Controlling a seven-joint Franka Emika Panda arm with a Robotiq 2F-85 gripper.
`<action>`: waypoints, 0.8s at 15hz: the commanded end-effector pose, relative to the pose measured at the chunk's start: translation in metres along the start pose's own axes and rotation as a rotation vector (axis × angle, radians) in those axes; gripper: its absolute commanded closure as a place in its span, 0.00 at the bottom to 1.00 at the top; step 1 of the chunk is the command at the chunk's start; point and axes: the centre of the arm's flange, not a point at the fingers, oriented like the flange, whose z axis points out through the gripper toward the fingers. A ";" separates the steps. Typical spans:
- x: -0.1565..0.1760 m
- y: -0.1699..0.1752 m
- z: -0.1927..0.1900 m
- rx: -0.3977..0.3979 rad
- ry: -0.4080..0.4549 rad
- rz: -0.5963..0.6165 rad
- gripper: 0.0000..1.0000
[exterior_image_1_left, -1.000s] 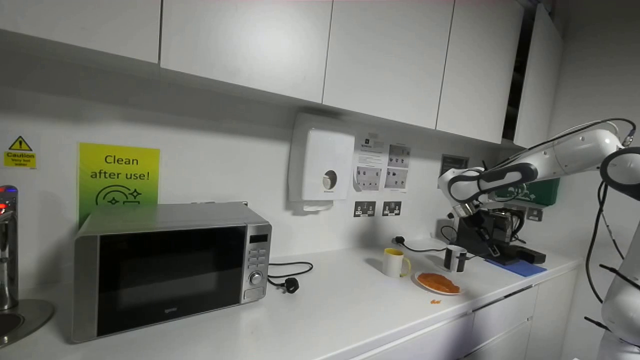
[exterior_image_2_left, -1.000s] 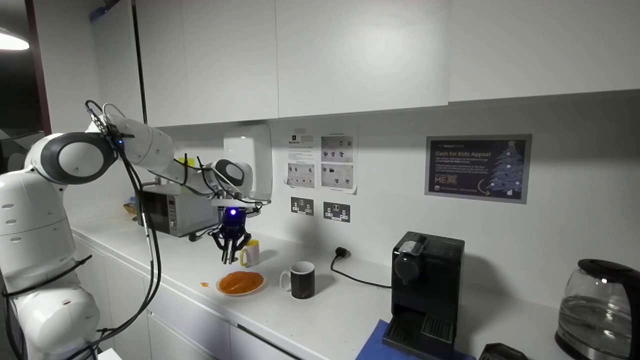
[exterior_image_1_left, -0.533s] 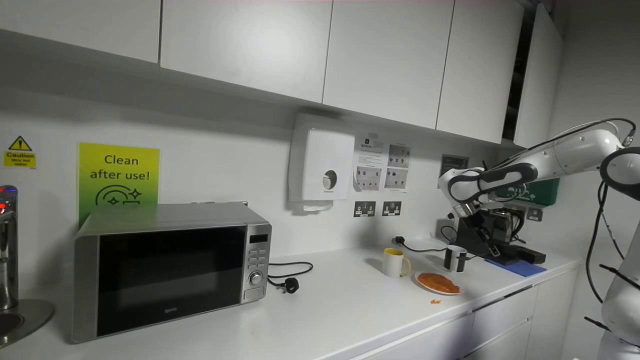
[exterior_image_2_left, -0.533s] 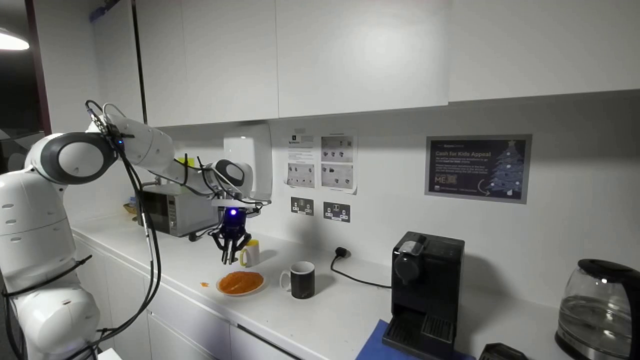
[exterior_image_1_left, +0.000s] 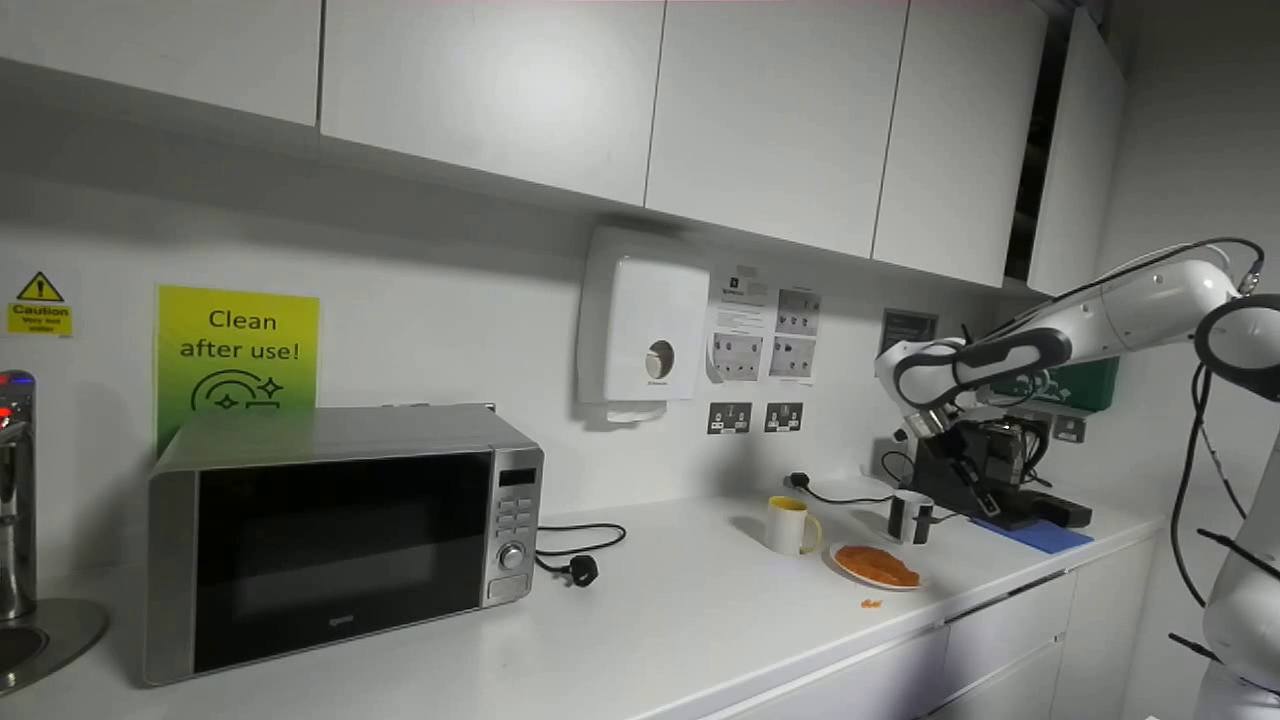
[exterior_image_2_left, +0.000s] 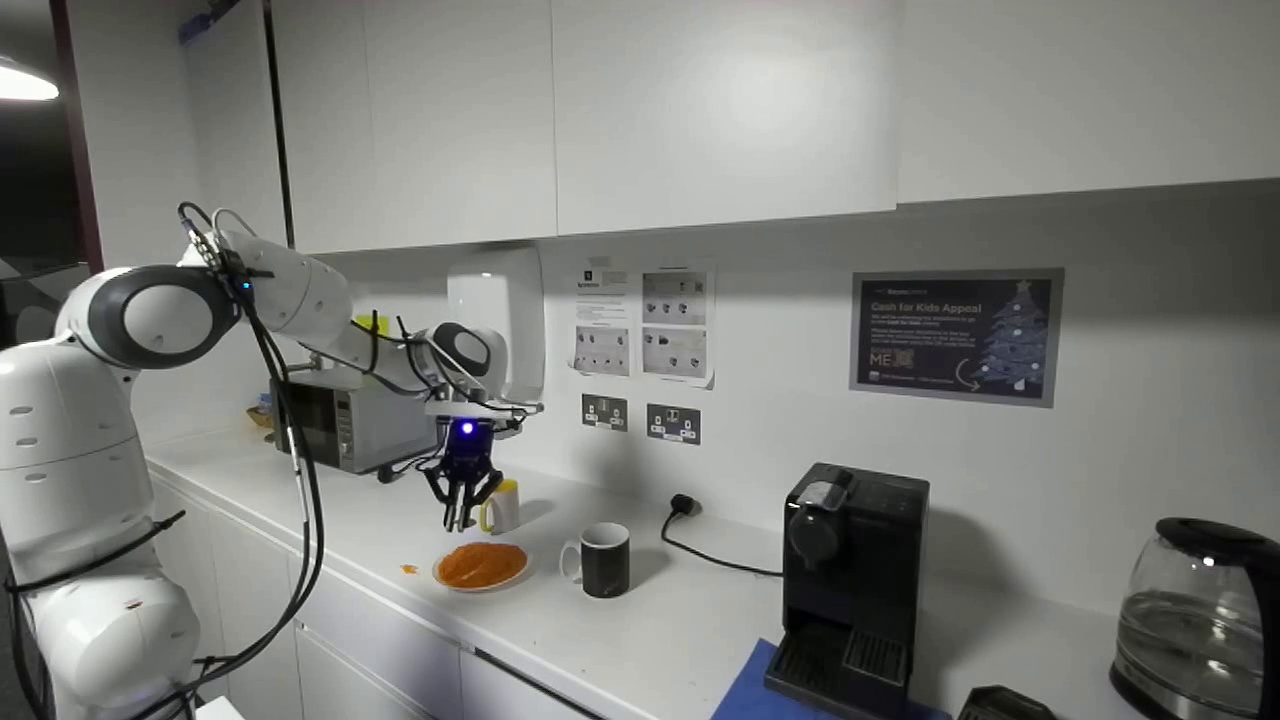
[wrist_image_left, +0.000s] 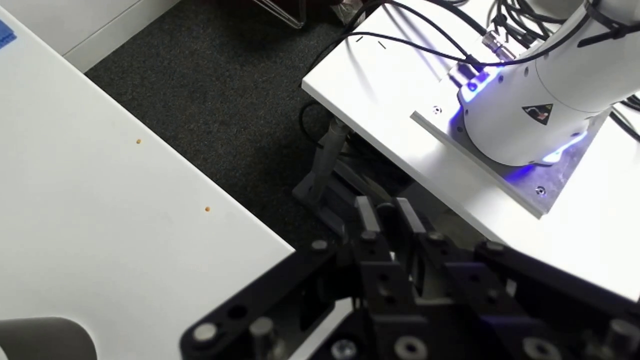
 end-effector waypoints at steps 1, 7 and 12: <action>0.000 0.010 0.002 -0.031 -0.020 -0.045 0.97; 0.007 0.034 0.010 -0.099 -0.098 -0.147 0.97; 0.027 0.054 0.022 -0.160 -0.117 -0.162 0.97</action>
